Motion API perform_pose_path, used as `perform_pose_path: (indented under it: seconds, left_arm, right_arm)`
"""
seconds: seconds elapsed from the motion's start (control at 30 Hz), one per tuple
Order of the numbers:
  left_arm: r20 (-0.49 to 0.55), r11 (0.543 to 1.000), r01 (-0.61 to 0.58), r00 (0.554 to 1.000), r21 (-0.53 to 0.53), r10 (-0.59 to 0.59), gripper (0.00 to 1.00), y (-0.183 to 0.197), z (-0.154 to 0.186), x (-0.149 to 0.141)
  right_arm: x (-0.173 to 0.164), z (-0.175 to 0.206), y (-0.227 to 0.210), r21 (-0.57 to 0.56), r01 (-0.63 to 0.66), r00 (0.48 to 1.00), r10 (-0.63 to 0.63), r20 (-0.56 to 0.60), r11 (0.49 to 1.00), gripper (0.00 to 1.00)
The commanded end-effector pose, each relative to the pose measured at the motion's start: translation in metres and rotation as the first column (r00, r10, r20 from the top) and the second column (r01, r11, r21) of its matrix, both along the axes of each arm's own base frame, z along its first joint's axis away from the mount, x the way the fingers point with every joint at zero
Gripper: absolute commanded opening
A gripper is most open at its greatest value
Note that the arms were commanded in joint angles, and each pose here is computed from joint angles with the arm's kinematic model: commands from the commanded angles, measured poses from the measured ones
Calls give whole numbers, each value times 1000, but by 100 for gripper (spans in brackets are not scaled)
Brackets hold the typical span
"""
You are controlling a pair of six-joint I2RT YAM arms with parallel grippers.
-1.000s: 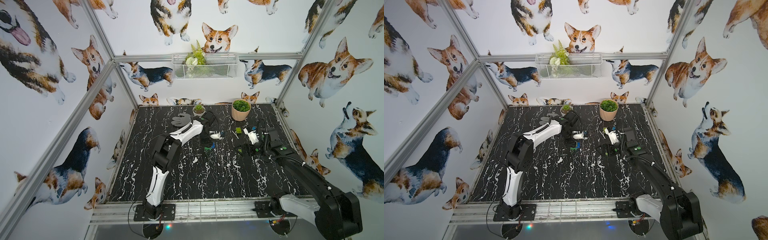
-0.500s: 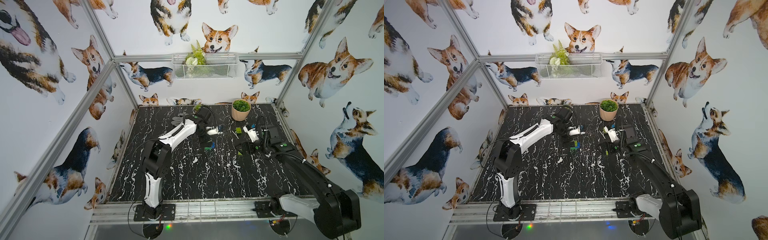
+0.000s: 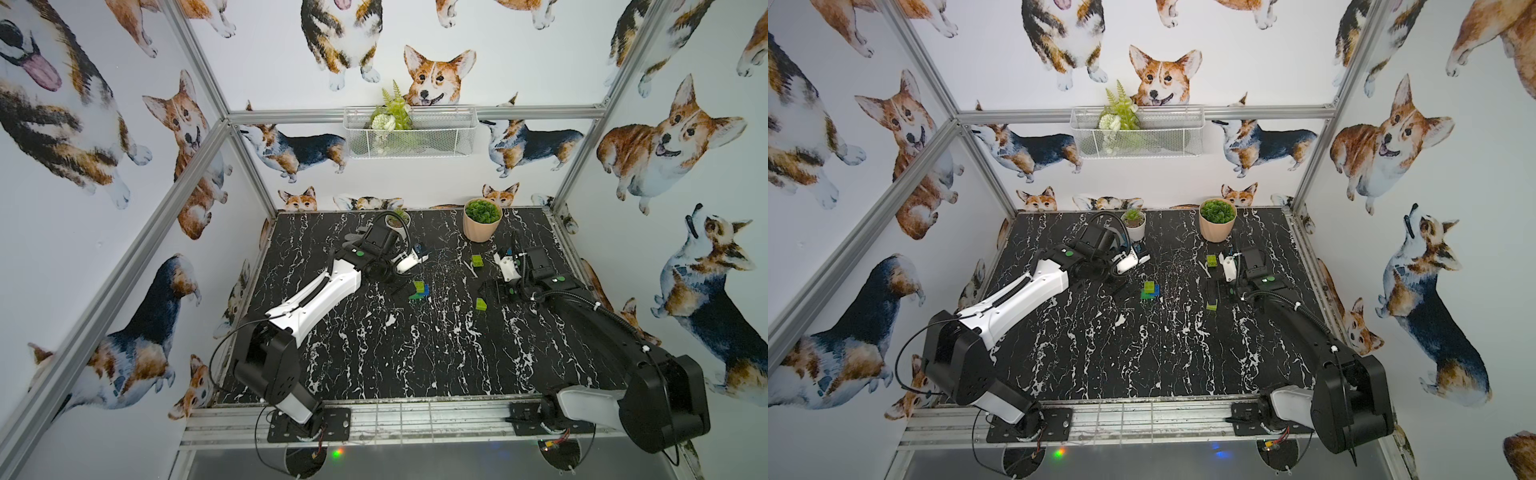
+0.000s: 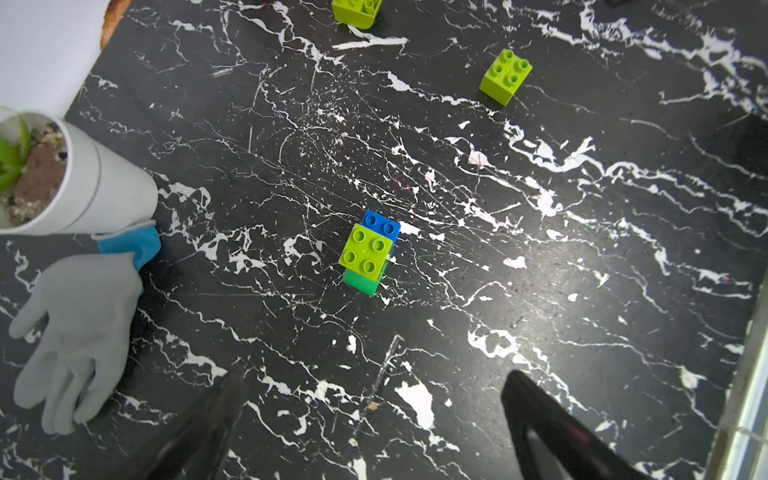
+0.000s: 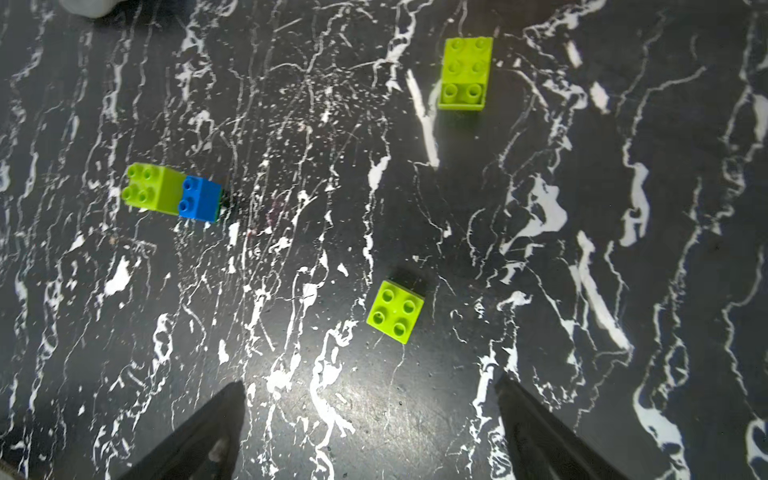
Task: Assemble the letter s with lego
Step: Pick up the lego brick from the center of the board.
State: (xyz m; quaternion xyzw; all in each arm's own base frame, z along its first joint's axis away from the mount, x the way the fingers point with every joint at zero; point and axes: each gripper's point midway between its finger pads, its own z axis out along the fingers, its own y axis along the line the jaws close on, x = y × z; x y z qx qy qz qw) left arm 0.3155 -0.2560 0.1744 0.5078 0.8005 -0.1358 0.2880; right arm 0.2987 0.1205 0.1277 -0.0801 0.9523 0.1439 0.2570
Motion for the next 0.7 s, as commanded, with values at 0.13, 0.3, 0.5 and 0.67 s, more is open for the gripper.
perform_pose_path:
  seconds: [0.13,0.3,0.5,0.67]
  left_arm:
    - [-45,981,-140,990,-138,135,100,7,7,-11]
    - [-57,970,-187,982,-158,180,100,19,7,-17]
    - [-85,940,-285,958,-188,274,100,37,11,-17]
    - [-118,924,-334,941,-188,317,100,45,4,-19]
  right_arm:
    - [36,1,-2,-31,77,996,-76,40,997,94]
    - [48,-12,1,-57,89,996,-90,-16,994,87]
    - [41,-38,6,-112,172,981,-181,-72,979,83]
    - [27,-61,7,-135,228,958,-247,-144,964,75]
